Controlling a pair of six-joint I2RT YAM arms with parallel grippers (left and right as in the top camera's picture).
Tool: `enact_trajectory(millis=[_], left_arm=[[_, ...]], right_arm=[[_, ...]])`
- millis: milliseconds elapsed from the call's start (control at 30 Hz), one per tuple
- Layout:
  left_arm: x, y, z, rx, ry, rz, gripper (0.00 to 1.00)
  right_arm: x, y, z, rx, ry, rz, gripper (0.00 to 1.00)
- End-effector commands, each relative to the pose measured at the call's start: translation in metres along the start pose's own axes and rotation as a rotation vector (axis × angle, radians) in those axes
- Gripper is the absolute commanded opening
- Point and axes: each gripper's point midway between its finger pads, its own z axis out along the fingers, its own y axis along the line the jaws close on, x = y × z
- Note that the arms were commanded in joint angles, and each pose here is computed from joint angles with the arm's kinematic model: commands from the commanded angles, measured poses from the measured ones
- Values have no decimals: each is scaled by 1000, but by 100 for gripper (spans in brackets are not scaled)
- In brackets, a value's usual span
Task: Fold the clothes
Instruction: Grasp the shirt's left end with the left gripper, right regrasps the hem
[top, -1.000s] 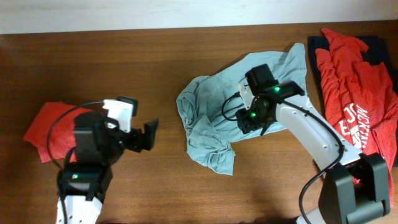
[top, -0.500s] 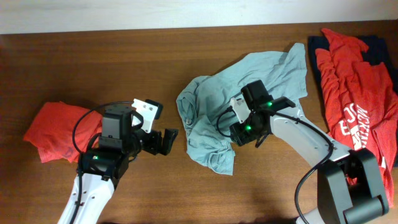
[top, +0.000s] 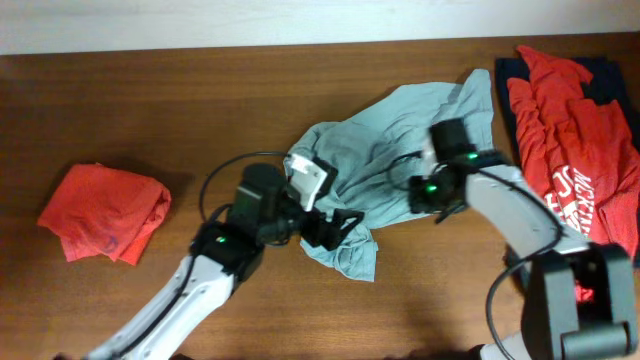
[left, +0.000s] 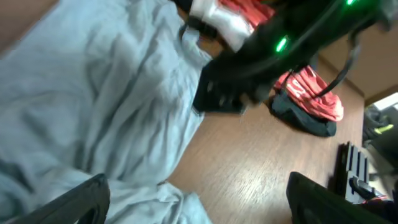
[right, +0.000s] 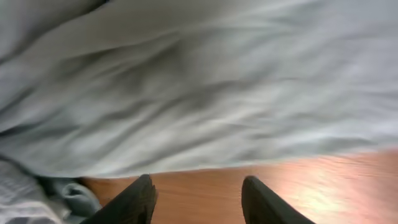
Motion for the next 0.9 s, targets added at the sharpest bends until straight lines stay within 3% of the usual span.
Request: enact_trajectory(millis=[0,100,167,367,867], left_arm=[[26,1,34,19,85,-141,78],[56,9,56,-27,166,-353,73],[72,12,65,-57,205,-413,73],[75,43,66,-300,154,-357,70],[96,60,101,-357,229,-359,70]], right_arm=[[-28,-31,-42,31,-110,116,52],[-26,-58,-52,51,-99,199,52],[-20,-72,-53,58,-79,243,52],[-17,-76,-54,58,-70,259,52],[-15,-70,-53,29,-57,254,53]])
